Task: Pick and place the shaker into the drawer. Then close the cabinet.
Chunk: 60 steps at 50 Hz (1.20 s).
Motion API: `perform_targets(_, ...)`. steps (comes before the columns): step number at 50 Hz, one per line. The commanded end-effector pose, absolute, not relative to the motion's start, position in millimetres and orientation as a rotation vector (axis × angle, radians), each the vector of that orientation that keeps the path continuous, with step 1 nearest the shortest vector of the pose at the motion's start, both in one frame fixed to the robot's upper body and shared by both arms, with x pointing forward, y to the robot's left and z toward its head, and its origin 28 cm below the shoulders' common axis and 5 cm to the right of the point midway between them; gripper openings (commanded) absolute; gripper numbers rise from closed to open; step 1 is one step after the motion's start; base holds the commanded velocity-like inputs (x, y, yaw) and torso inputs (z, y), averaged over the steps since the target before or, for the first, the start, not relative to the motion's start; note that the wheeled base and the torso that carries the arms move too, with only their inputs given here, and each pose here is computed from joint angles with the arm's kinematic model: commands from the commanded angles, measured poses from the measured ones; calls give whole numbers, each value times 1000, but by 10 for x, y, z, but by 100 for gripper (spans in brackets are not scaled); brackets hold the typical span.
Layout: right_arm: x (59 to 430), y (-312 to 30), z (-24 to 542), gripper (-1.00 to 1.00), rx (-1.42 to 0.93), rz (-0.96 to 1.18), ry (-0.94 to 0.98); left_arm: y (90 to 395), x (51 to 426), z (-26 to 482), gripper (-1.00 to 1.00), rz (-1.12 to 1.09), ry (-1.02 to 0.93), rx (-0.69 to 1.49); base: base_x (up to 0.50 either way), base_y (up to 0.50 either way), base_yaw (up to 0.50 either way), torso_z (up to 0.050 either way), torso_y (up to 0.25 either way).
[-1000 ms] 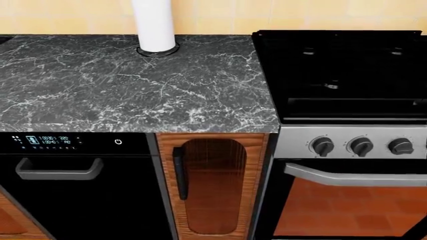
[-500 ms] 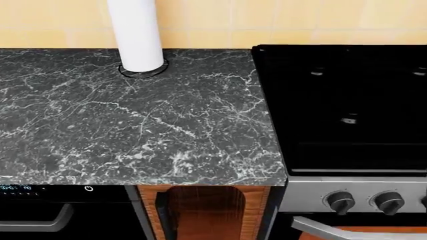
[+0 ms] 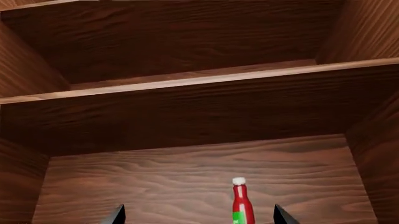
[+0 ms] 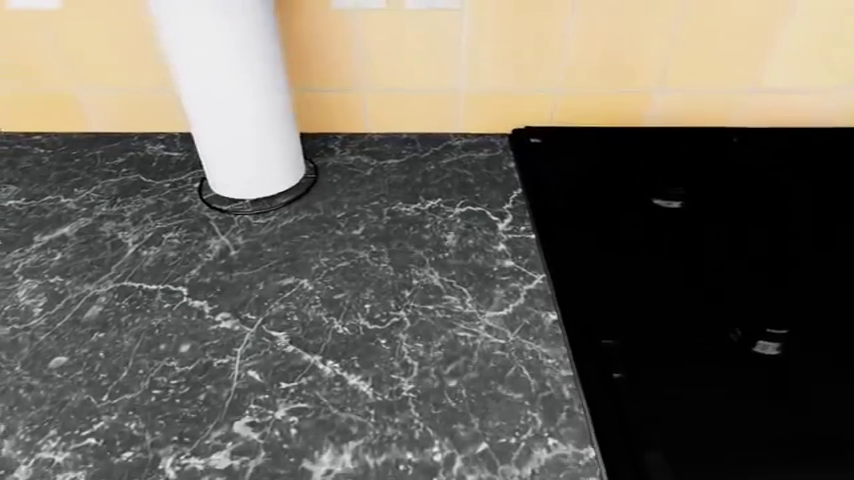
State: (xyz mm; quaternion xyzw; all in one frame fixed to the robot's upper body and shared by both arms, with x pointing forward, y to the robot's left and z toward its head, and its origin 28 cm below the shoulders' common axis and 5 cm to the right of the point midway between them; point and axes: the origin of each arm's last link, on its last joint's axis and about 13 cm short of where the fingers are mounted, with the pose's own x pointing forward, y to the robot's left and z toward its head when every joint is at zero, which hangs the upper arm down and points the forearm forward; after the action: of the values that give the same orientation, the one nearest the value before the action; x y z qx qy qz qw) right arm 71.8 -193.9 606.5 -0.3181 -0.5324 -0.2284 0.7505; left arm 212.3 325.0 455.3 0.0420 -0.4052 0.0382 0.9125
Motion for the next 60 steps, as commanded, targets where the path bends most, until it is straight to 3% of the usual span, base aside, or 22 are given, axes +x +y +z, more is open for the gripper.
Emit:
perform_targets(1, 1381, -1899, 6195, 100, -706, -274, -869, 3248, 2112, 4530, 100, 78, -832, 85, 500, 3, 0, 0, 0)
perform_targets(19, 1196, -1849, 6216, 100, -681, -290, -936, 3233, 2137, 4476, 100, 70, -820, 85, 111, 1, 0, 0, 0)
perform_targets(26, 1049, -1606, 6209, 100, -725, -259, -1021, 3241, 2144, 4296, 100, 74, -785, 64, 0, 0, 0, 0, 0)
perform_targets(33, 1131, -1271, 6260, 100, -824, -176, -958, 3266, 2102, 3824, 100, 84, -687, 4, 0, 0, 0, 0, 0)
perform_targets(44, 1737, -916, 6334, 100, -844, -99, -829, 3354, 1915, 3261, 100, 116, -584, -45, 0, 0, 3, 0, 0)
perform_targets(57, 2855, -906, 6029, 100, -1043, -164, -456, 3381, 1612, 2983, 100, 141, -562, -93, 0, 0, 0, 0, 0)
perform_targets(60, 3001, -847, 5923, 100, -1088, -51, -393, 3406, 1537, 2901, 100, 162, -553, -111, 0, 0, 0, 0, 0)
